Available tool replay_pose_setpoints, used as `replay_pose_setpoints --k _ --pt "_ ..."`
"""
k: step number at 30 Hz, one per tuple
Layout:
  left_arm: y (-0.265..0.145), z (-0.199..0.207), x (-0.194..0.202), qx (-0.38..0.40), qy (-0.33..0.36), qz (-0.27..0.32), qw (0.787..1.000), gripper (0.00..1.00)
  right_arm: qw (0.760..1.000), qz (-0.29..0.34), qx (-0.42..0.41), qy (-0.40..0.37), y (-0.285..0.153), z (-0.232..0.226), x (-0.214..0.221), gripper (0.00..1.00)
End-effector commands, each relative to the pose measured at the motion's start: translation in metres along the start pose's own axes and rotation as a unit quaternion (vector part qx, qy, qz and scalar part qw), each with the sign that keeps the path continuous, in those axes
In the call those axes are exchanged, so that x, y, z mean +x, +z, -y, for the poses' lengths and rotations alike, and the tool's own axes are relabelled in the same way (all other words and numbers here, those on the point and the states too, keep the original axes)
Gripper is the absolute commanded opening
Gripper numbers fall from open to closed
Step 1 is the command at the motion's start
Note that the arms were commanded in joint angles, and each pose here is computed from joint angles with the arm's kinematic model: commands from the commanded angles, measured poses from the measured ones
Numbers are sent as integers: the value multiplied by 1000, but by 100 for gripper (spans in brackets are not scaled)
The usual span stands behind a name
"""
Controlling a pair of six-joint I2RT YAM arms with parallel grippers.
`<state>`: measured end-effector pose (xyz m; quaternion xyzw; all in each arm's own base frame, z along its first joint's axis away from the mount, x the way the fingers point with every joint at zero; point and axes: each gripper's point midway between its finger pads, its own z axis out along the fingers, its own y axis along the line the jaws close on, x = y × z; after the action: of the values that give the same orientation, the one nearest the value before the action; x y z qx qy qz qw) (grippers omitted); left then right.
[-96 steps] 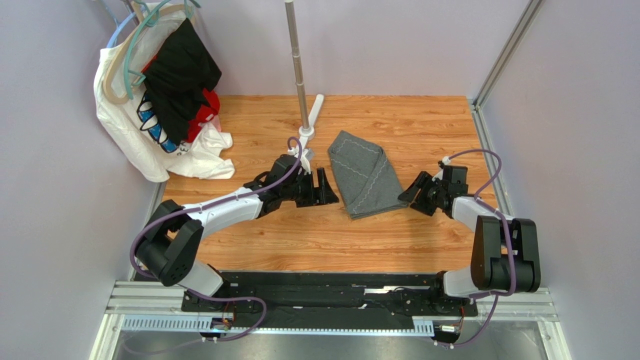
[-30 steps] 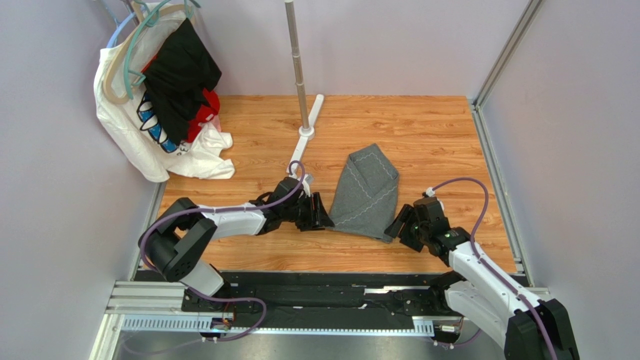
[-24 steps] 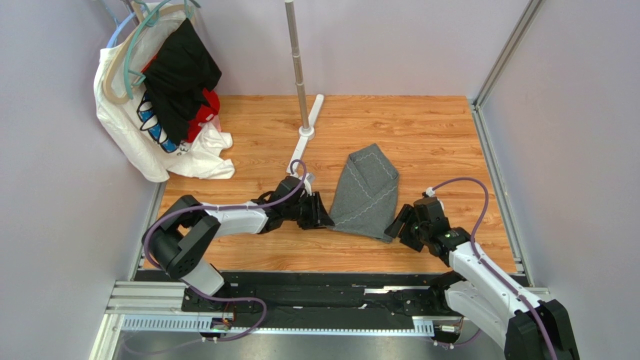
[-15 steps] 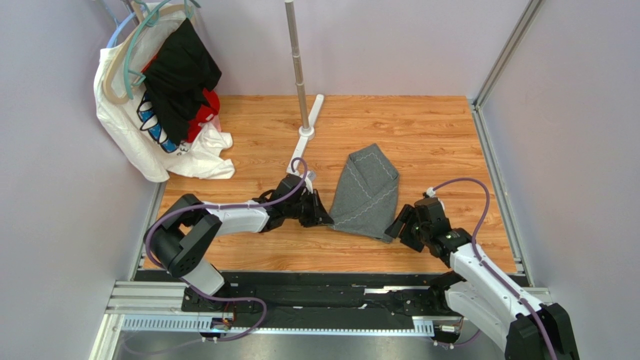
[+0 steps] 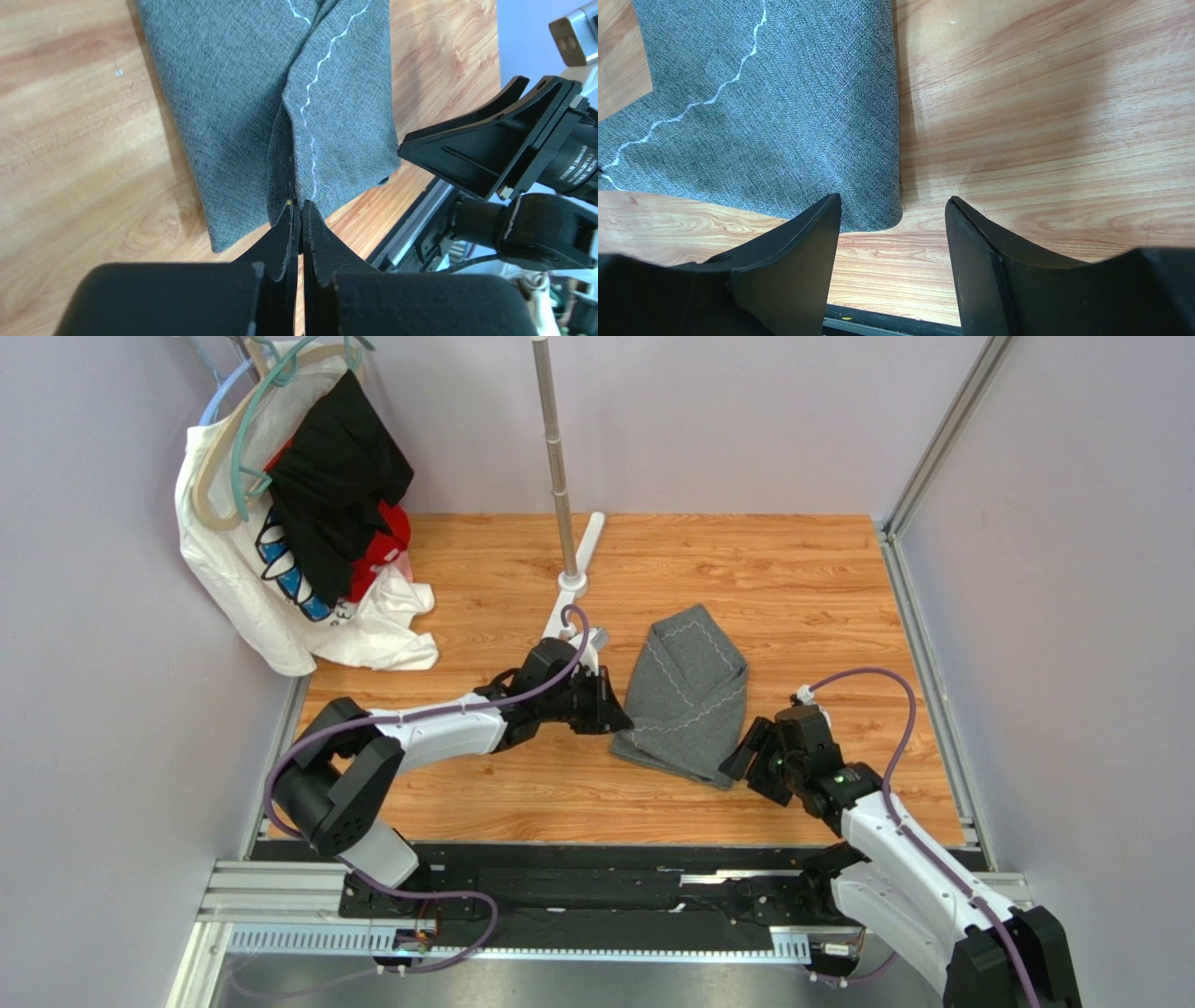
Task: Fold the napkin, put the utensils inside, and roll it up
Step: Roll the napkin with the utensil
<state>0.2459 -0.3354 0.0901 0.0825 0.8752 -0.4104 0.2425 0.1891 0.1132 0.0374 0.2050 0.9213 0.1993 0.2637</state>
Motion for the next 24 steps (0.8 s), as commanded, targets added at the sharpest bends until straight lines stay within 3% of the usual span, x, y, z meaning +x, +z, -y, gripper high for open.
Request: replay_pose_setpoints --k 1,9,19,24 --pt "-2 8 -16 9 84 18 996 0 1000 20 -13 -10 -6 -12 -13 61" --pt "4 -14 -6 -10 129 15 991 0 1000 21 -16 -9 -8 -11 -12 61" --pt "11 -31 8 -12 135 14 991 1 999 14 -28 -9 -7 -16 -10 61" --pt "11 -37 12 -26 114 14 993 16 999 -3 -39 -2 -1 -18 -2 61"
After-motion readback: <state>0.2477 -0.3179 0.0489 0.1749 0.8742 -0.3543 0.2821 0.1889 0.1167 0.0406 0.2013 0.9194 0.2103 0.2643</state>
